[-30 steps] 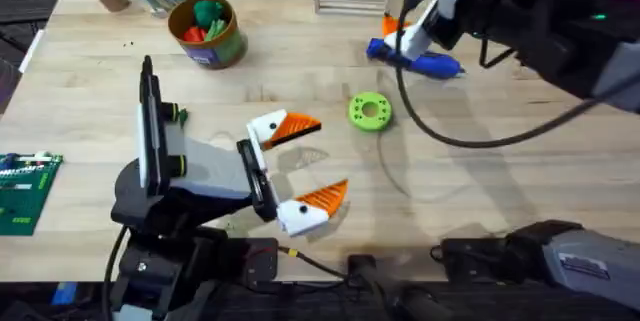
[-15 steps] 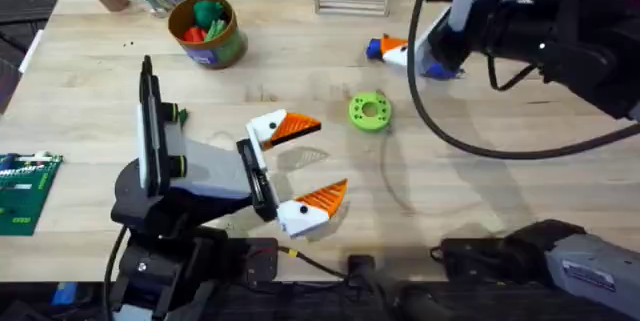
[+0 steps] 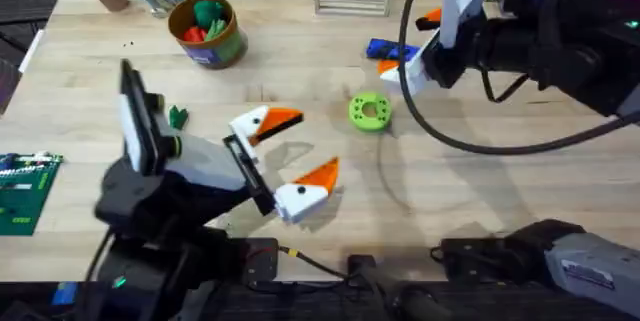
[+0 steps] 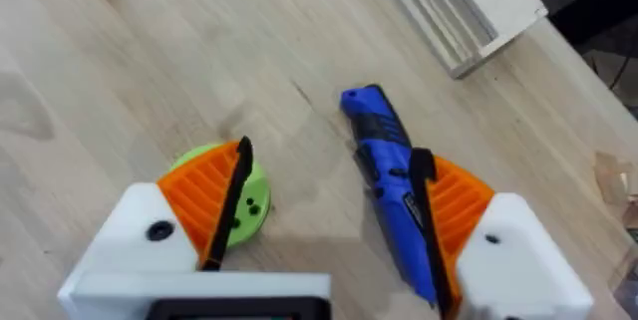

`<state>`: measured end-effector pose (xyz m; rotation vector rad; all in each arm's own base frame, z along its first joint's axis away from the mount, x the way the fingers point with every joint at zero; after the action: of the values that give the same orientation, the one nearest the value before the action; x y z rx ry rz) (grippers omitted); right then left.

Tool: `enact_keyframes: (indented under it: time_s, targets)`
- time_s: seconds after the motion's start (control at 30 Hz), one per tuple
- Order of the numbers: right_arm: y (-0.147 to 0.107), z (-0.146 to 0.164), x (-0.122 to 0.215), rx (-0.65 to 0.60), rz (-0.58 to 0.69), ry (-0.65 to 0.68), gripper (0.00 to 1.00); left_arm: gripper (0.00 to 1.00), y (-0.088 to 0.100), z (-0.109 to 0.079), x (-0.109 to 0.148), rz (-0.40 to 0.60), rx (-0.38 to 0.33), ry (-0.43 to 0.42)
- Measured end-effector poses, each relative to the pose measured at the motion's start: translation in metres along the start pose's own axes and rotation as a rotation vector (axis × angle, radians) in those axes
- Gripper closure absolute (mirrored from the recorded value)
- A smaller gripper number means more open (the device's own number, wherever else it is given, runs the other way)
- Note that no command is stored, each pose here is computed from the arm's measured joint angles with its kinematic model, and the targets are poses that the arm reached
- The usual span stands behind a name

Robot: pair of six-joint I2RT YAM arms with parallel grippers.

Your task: Pick up the gripper from the table and insert it into the empty holder that is missing its gripper. Then pick up a screw, insert it into the mounting hole, and use the screwdriver to tighten it. Finally, clean up the table by picking up the vegetable and placing it into the bucket.

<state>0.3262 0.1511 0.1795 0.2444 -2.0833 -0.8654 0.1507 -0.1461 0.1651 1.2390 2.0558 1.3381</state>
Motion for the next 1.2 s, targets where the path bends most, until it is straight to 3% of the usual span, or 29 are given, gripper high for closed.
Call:
enact_keyframes:
  time_s: [0.07, 0.27, 0.4, 0.6, 0.77, 0.97, 1.1, 1.2]
  targets:
    - [0.004, -0.004, 0.0, -0.011, -0.018, -0.016, 0.012, 0.008, 0.008, 0.003, 0.007, 0.008, 0.027, 0.087]
    - [0.022, -0.02, 0.002, -0.059, -0.096, -0.08, 0.011, 0.009, 0.06, 0.002, 0.044, 0.004, 0.045, 0.383]
    - [0.026, -0.023, 0.002, -0.079, -0.112, -0.091, 0.011, 0.008, 0.085, 0.008, 0.067, 0.056, 0.089, 0.586]
    - [0.026, -0.023, 0.002, -0.086, -0.112, -0.091, 0.011, 0.009, 0.099, 0.026, 0.11, 0.247, 0.166, 0.929]
    - [0.026, -0.023, 0.002, -0.089, -0.112, -0.091, 0.011, 0.011, 0.107, 0.042, 0.139, 0.389, 0.173, 1.163]
    - [0.025, -0.023, 0.002, -0.09, -0.112, -0.09, 0.01, 0.008, 0.103, 0.071, 0.14, 0.543, 0.175, 1.299]
    - [0.026, -0.023, 0.002, -0.09, -0.112, -0.091, 0.01, 0.008, 0.095, 0.083, 0.136, 0.653, 0.189, 1.333]
    - [0.026, -0.023, 0.002, -0.09, -0.112, -0.091, 0.011, 0.008, 0.095, 0.092, 0.131, 0.672, 0.192, 1.345]
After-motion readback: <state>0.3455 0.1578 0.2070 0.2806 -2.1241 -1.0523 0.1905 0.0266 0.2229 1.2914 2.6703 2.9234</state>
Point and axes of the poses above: each hand's point on the last joint's axis, 136 mm out from that joint toward the fingers, its own x axis back along the fingers, its own z axis along the line the jaws close on, y = z × x, the point moved 1 cm from there along x, back along the fingers, and after that the axes turned 15 degrees about x, right-handed, at the moved point
